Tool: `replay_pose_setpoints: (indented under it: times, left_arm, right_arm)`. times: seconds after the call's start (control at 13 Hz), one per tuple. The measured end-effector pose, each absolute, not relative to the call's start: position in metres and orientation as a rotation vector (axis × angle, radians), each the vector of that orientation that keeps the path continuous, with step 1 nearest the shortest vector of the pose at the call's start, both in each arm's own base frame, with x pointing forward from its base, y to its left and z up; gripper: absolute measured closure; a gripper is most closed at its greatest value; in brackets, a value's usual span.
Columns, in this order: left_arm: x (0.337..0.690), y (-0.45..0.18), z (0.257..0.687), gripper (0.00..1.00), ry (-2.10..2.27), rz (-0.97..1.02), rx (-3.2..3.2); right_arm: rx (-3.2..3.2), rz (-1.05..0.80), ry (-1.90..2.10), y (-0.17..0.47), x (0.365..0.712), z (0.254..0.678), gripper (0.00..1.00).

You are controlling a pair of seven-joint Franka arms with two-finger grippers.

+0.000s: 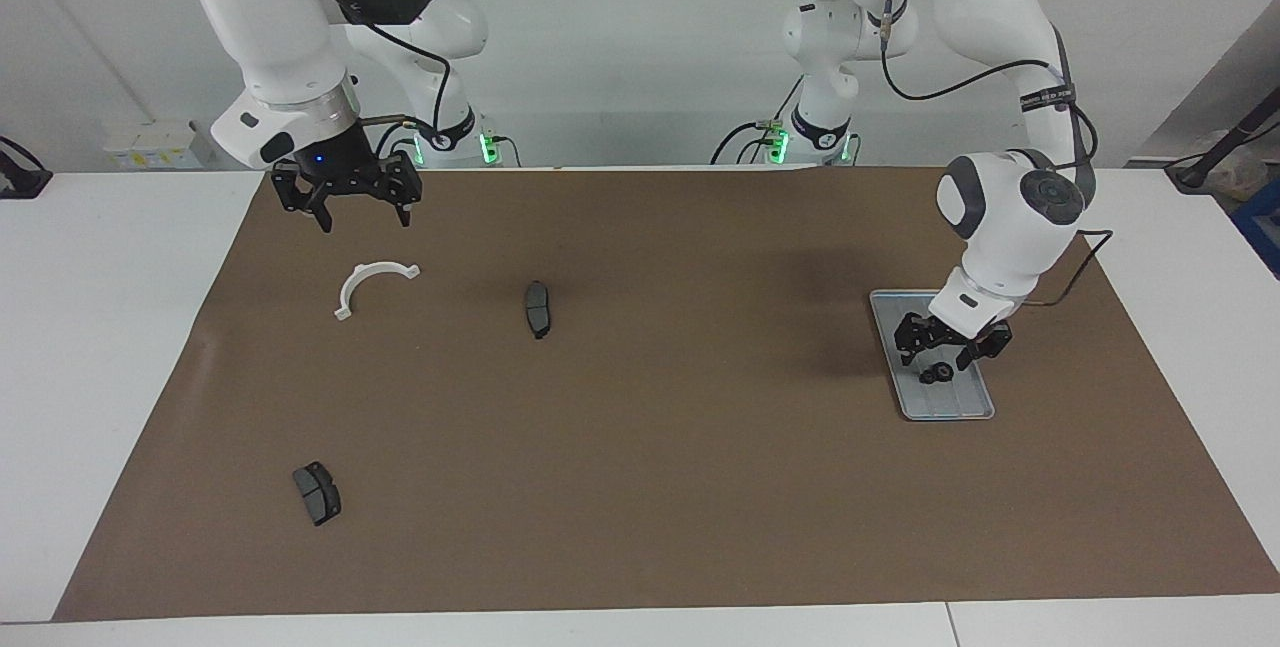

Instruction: Pick bearing gear from pile to tray

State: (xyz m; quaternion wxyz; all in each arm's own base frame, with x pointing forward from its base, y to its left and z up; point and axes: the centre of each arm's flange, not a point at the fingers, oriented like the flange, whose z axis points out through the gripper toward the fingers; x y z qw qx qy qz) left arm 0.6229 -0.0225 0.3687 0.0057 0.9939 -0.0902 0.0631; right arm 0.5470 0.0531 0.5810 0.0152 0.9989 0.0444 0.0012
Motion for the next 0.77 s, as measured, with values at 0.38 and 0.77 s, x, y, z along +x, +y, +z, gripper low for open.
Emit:
replay_pose_setpoints:
  times: [0.38, 0.77]
  left_arm:
    - [0.603, -0.024, 0.467, 0.0, -0.255, 0.144, 3.11]
    - [0.547, -0.021, 0.555, 0.0, -0.239, 0.08, 3.11]
  right_arm:
    - [3.108, 0.004, 0.138, 0.053, 0.547, 0.581, 0.0]
    - [3.108, 0.004, 0.137, 0.053, 0.547, 0.581, 0.0]
